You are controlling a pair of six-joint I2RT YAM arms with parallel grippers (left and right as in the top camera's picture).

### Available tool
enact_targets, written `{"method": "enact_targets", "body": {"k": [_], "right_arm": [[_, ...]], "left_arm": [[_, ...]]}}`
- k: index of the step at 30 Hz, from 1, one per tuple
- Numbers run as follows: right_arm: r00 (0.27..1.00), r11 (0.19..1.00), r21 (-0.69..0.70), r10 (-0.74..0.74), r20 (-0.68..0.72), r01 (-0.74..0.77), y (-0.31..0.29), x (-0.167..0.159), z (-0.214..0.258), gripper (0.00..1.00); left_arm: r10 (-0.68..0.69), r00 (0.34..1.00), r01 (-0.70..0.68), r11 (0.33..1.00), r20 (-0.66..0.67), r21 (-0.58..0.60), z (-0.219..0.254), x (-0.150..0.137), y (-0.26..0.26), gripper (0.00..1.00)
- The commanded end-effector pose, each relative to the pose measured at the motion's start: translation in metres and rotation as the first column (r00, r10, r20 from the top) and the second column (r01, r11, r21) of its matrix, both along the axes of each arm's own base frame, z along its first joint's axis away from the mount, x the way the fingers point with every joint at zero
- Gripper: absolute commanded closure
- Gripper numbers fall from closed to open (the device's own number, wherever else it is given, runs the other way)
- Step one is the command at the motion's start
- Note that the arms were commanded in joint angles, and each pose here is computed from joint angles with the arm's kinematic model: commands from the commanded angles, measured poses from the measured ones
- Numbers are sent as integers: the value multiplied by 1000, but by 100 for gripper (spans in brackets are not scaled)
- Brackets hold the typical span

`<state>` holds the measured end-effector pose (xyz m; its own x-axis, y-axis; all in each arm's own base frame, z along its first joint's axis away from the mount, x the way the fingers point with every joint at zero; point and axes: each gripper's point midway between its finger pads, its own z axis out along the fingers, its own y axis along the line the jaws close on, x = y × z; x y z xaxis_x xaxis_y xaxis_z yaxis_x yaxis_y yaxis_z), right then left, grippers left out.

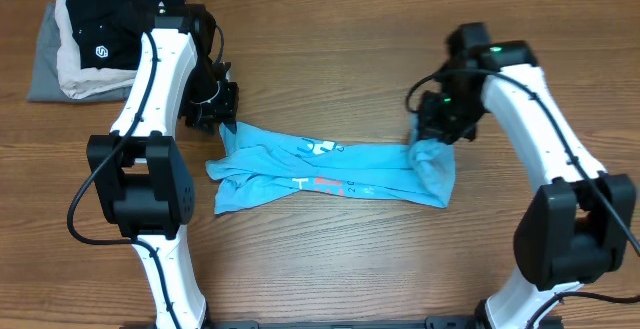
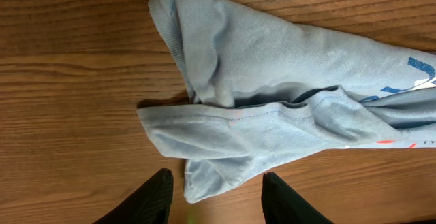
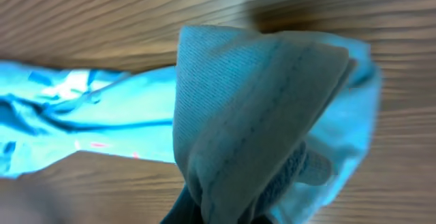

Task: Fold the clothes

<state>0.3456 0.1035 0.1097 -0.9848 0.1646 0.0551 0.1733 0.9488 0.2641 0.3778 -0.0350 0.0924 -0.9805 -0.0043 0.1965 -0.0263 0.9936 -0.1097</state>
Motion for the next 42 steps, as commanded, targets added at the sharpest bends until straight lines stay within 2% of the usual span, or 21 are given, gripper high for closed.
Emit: {"method": "enact_targets", "body": {"k": [1, 12, 19, 23, 25, 28, 29, 30, 32, 36, 42], "right_arm": [[1000, 999, 37, 21, 1, -21, 23, -5, 2, 96], [998, 996, 68, 57, -33, -55, 70, -31, -38, 92], [996, 975, 200, 91, 19, -93, 107, -25, -29, 94], [993, 971, 207, 113, 28, -117, 123, -30, -28, 92], [990, 969, 202, 138, 32, -141, 130, -35, -29, 79], [986, 965, 204, 160, 49, -166, 139, -37, -29, 70], [985, 963, 205, 166, 52, -173, 141, -38, -29, 61], [983, 961, 206, 176, 56, -184, 145, -40, -29, 44], [980, 958, 207, 188, 60, -196, 149, -42, -28, 36], [982, 961, 206, 179, 59, -187, 147, -40, -25, 34], [994, 978, 185, 89, 58, -99, 111, -16, -19, 34]], "left_arm": [[-26, 1000, 26, 1000, 14, -15, 4, 0, -4, 55], [-28, 1000, 28, 999, 14, -16, 4, 0, -4, 55], [-33, 999, 34, 999, 12, -17, 4, -1, -4, 55], [-33, 999, 33, 999, 8, -17, 5, -2, -3, 55], [-33, 999, 33, 999, 8, -17, 5, -2, -3, 55], [-33, 999, 33, 999, 9, -17, 5, -2, -3, 54], [-34, 999, 34, 999, 8, -17, 5, -2, -4, 54], [-33, 999, 33, 999, 7, -17, 5, -2, -3, 54], [-37, 999, 37, 999, 7, -18, 5, -2, -4, 54], [-40, 999, 40, 999, 8, -18, 5, -2, -4, 54], [-40, 999, 40, 999, 2, -18, 5, -4, -3, 54]]}}
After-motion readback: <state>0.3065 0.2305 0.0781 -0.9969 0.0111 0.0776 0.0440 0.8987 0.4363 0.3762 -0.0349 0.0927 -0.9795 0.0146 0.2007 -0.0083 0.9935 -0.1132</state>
